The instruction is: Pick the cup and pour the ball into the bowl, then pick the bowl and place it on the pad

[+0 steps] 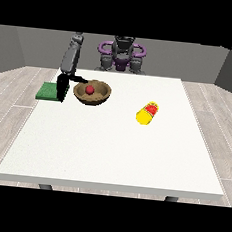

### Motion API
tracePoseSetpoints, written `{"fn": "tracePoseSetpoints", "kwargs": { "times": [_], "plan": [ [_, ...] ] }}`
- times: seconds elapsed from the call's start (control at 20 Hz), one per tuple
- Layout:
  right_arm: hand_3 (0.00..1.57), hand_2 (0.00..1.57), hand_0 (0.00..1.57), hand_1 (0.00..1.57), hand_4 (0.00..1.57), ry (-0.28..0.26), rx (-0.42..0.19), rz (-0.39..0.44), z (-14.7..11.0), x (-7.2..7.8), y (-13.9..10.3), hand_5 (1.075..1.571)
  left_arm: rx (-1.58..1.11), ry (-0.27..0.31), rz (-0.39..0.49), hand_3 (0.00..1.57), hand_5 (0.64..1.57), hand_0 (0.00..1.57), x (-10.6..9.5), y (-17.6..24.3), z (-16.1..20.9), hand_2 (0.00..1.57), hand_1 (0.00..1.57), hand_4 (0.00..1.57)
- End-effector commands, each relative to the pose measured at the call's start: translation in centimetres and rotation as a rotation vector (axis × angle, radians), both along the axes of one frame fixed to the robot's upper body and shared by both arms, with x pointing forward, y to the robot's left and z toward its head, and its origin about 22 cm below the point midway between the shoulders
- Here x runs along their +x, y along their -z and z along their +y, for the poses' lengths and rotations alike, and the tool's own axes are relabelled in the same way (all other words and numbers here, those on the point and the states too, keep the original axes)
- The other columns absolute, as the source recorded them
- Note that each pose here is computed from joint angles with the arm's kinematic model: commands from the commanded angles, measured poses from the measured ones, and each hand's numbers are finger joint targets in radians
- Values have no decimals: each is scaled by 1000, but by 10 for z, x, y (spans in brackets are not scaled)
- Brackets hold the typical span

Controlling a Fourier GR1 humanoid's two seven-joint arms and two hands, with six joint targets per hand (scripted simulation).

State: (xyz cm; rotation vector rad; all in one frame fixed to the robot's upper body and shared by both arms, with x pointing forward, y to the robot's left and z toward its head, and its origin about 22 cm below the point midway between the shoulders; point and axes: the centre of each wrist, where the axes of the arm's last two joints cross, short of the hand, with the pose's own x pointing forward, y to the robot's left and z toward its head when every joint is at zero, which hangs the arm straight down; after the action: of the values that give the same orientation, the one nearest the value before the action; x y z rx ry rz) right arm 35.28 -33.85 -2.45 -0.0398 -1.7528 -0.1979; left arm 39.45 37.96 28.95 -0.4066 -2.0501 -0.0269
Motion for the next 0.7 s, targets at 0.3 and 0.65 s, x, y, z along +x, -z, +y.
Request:
{"fn": "tracePoseSetpoints", "kwargs": {
  "times": [0.3, 0.65],
  "plan": [
    [0, 0, 0, 0, 0, -8, 28, 5, 21, 7, 14, 1567, -4, 0, -55, 0, 1569, 0, -13, -34, -4, 0, 0, 0],
    [1105, 1571, 1571, 1571, 949, 62, 18, 213, 4, -24, 45, 1569, -27, 32, -98, 0, 1571, 0, -17, -47, -5, 0, 0, 0]
  ]
}}
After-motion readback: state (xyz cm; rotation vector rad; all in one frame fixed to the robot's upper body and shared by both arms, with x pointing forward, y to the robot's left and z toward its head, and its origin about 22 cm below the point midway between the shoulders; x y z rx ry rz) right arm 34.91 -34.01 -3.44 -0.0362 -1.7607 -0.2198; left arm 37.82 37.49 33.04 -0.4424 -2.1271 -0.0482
